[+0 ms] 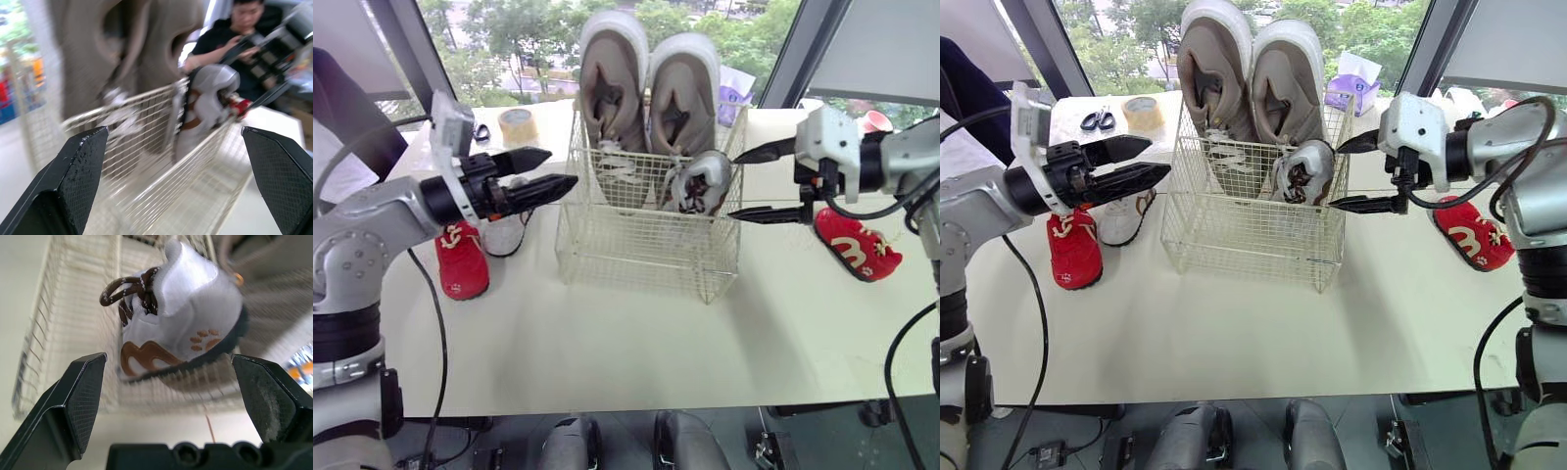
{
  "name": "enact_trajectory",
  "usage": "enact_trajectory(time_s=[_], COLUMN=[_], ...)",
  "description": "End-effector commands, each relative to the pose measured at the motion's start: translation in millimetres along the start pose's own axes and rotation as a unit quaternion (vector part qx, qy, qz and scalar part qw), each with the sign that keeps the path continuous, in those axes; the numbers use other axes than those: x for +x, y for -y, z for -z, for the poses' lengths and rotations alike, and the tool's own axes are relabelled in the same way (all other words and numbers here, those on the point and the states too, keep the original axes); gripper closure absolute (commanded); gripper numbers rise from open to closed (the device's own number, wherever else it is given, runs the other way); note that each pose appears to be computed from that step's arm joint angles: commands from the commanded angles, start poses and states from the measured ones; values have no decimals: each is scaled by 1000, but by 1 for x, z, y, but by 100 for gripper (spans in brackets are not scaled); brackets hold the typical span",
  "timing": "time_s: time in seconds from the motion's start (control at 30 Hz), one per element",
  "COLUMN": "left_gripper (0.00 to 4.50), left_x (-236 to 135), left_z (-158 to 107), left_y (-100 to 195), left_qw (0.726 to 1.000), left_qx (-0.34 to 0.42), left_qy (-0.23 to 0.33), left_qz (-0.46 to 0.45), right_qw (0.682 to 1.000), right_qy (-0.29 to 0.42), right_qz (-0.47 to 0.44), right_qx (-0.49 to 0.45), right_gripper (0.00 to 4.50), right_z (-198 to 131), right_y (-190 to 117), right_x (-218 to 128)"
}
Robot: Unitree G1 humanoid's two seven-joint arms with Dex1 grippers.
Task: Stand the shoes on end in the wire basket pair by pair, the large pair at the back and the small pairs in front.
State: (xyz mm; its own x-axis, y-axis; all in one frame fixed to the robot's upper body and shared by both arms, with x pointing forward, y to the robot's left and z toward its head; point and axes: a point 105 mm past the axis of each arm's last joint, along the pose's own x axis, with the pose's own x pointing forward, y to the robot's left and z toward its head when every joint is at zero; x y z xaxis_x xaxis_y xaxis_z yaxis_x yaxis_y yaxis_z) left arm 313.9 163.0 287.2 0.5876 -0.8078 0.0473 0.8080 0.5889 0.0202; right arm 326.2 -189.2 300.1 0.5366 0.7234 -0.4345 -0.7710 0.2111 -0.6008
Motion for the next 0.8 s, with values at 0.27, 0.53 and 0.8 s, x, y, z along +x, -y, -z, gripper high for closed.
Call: enact_trajectory(time_s=[0.27,0.53,0.8], left_gripper=[0,0,0], left_x=[-35,-24,5], left_z=[8,35,61], left_y=[-95,-121,-134], left_qw=[943,925,924], left_qx=[22,-25,-48], left_qy=[-116,-203,-244], left_qz=[-312,-320,-291], right_qw=[978,969,971], right_qy=[188,205,199], right_qz=[-83,-136,-130], right_qx=[-17,-19,-10], right_gripper=[9,9,9], right_z=[-108,-119,-117], right_y=[-27,-44,-48], right_x=[-31,-22,-19])
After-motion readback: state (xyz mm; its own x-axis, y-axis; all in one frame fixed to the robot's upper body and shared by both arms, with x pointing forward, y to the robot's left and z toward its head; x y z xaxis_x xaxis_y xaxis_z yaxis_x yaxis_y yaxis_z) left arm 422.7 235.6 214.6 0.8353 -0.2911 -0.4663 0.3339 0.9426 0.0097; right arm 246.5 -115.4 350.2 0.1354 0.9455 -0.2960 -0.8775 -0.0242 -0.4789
